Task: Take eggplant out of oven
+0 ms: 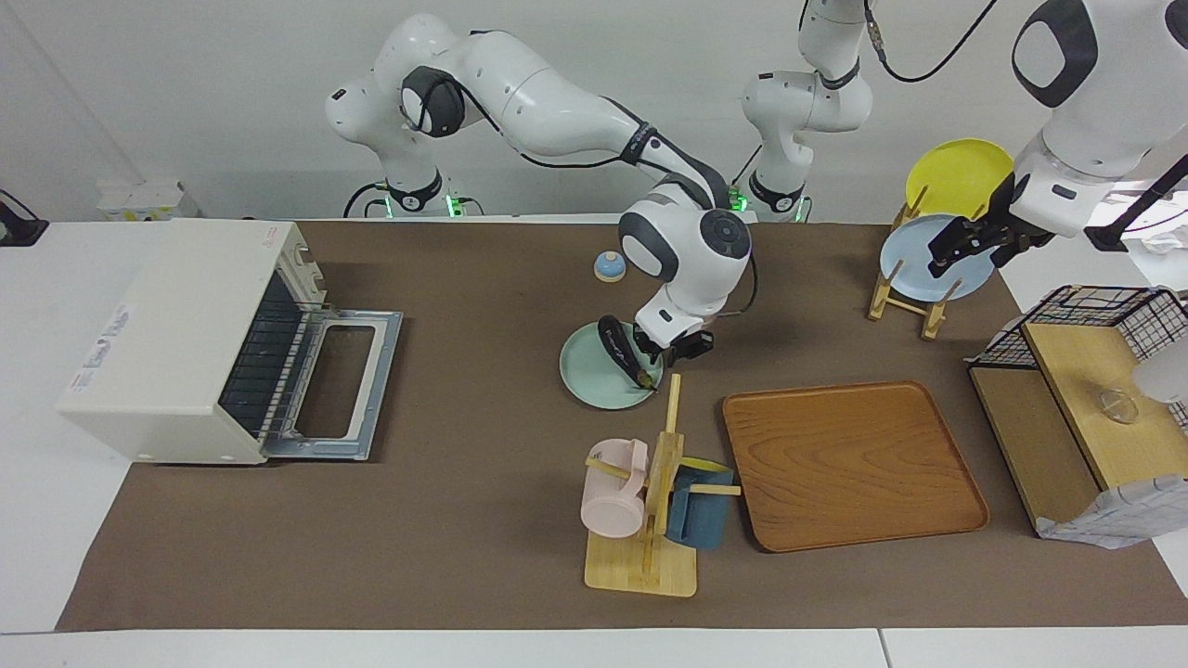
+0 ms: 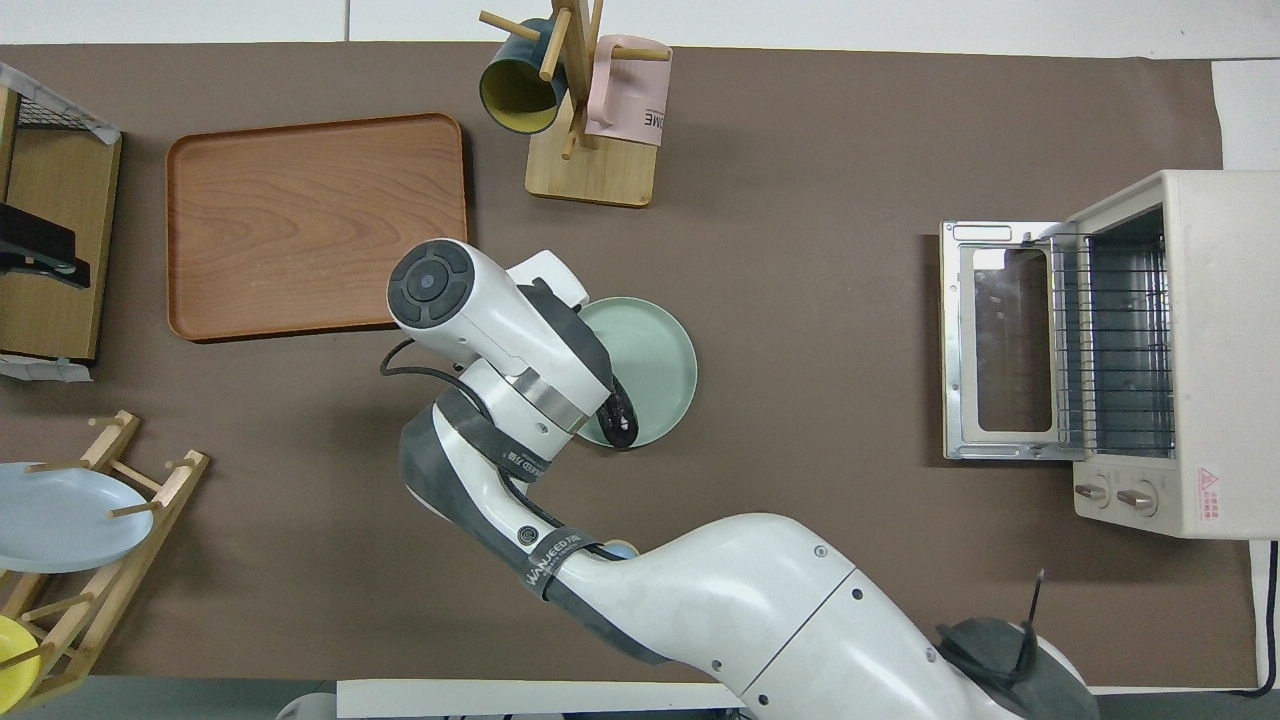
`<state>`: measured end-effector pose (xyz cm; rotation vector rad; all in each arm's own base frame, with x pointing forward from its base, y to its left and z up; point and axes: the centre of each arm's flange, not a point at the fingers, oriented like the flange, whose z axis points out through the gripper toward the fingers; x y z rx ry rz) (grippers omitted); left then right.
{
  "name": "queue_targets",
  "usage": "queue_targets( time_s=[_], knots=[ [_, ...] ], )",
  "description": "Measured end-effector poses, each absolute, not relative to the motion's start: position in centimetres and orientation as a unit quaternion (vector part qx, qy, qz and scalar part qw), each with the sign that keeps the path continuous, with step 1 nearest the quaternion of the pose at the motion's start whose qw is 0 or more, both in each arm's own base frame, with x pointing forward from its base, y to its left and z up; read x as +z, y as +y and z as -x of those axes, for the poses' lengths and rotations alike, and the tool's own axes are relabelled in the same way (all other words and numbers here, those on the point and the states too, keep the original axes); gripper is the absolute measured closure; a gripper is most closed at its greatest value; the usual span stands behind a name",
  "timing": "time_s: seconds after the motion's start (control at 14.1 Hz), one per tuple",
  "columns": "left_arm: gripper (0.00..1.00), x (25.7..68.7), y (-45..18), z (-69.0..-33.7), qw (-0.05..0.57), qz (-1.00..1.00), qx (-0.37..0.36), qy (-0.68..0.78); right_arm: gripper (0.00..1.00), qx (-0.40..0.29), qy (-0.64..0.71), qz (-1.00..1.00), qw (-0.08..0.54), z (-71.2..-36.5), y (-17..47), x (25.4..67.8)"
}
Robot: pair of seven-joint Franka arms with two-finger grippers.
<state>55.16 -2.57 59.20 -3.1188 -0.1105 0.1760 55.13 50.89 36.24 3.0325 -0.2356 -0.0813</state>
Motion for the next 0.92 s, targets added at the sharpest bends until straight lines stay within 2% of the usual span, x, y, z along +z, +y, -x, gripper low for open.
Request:
queue_targets(
  time_s=[0.07, 0.14, 0.28, 0.35, 0.42, 0.57, 0.64, 0.78, 0.92],
  knots=[
    [0.00, 57.8, -3.7, -54.6, 0.005, 0.998, 0.049, -0.036, 0.45, -0.017, -0.098, -0.994, 0.042, -56.9, 48.6, 39.0],
    [0.00, 55.8, -6.0, -53.7, 0.002, 0.998, 0.035, -0.045, 0.45, -0.017, -0.124, -0.991, 0.042, -59.1, 44.8, 41.2],
    [0.00, 50.6, -14.4, -51.0, -0.009, 0.997, 0.003, -0.080, 0.62, -0.043, -0.132, -0.989, 0.053, -62.8, 34.8, 42.8],
    [0.00, 47.7, -20.0, -49.0, -0.012, 0.996, -0.005, -0.093, 0.62, -0.055, -0.124, -0.989, 0.055, -63.4, 30.3, 41.9],
    [0.00, 44.6, -25.9, -46.7, -0.013, 0.994, -0.011, -0.107, 0.68, -0.067, -0.119, -0.989, 0.058, -63.2, 26.7, 40.2],
    [0.00, 39.2, -35.8, -42.4, -0.019, 0.988, -0.024, -0.154, 0.93, -0.086, -0.101, -0.988, 0.082, -61.5, 21.1, 35.4],
    [0.00, 36.9, -39.1, -40.5, -0.017, 0.985, -0.025, -0.168, 0.96, -0.093, -0.082, -0.988, 0.096, -60.4, 18.3, 33.2],
    [0.00, 33.8, -42.9, -37.8, -0.014, 0.986, -0.027, -0.166, 0.97, -0.102, -0.051, -0.987, 0.113, -58.7, 13.0, 30.2],
    [0.00, 31.8, -44.8, -37.4, -0.014, 0.986, -0.032, -0.161, 0.98, -0.104, -0.036, -0.987, 0.120, -57.5, 10.1, 29.0]
  ],
)
